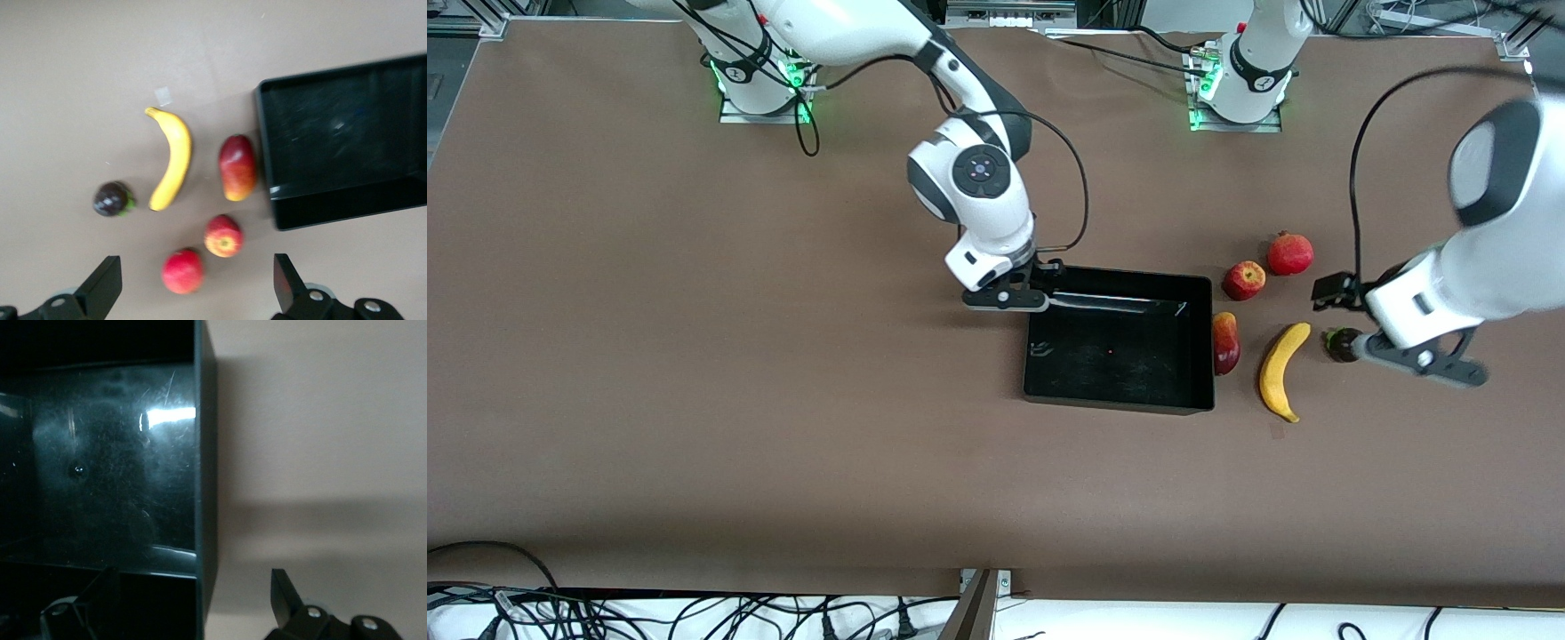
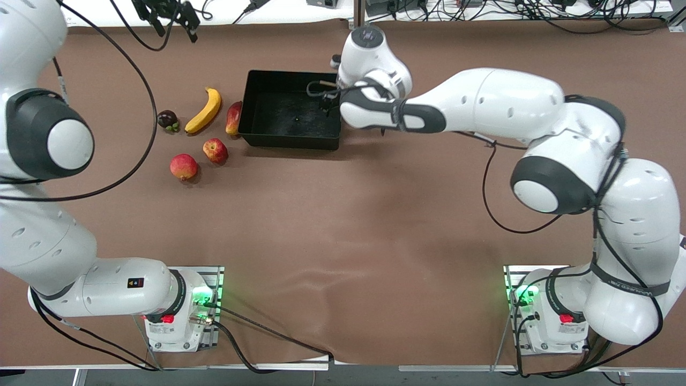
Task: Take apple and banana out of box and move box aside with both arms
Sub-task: 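Grasp the box rim with the right gripper while the left gripper withdraws, then drag the empty box with the right gripper away from the fruits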
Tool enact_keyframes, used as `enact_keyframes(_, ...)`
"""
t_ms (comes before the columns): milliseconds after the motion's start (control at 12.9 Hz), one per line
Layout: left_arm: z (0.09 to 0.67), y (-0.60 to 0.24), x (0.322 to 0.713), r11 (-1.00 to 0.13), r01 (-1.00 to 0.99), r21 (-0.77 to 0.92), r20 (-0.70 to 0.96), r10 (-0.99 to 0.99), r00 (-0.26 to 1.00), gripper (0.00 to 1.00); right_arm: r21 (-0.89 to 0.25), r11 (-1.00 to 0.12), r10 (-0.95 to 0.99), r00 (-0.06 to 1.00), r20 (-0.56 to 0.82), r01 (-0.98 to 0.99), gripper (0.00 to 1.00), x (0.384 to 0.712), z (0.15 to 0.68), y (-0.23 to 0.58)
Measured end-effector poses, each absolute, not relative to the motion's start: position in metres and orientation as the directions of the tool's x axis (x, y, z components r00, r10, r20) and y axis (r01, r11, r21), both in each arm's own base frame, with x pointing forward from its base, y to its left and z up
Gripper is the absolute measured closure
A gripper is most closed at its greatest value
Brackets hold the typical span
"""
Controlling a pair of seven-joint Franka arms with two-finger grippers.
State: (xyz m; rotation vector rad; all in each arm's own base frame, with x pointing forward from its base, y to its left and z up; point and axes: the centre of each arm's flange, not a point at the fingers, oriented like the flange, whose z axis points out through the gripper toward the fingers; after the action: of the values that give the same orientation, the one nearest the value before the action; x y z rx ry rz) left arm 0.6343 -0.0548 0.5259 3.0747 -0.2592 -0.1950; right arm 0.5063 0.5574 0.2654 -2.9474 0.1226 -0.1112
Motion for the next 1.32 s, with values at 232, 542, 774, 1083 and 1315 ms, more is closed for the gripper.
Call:
enact_keyframes(232,0.574,-0.055,0.593,-0.999,-0.006,0.048,-0.074,-0.010,0.997,0.00,-0.156,-0.987,-0.064,0.994,0.087,-0.050,0.05,0.502,0.229,0.564)
enact_keyframes(542,0.589,-0.034,0.552,-0.998,0.039,0.039,-0.007,0.039,0.999,0.00,-0.133,-0.991,-0.042,0.993,0.108,-0.028,0.54,0.502,0.221,0.566)
enact_keyframes(774,0.587,-0.041,0.542,-0.999,0.002,-0.048,-0.051,0.005,0.999,0.00,-0.138,-0.990,-0.044,0.991,0.127,-0.026,0.91,0.515,0.231,0.561)
enact_keyframes(1083,0.587,-0.039,0.542,-0.999,0.005,-0.050,-0.051,0.008,0.999,0.00,-0.074,-0.996,0.031,0.993,0.113,0.039,0.96,0.544,0.270,0.527)
enact_keyframes(1315,0.587,-0.033,0.542,-0.999,0.006,-0.031,-0.054,0.008,0.999,0.00,-0.033,-0.995,0.096,0.992,0.084,0.099,0.96,0.590,0.335,0.457)
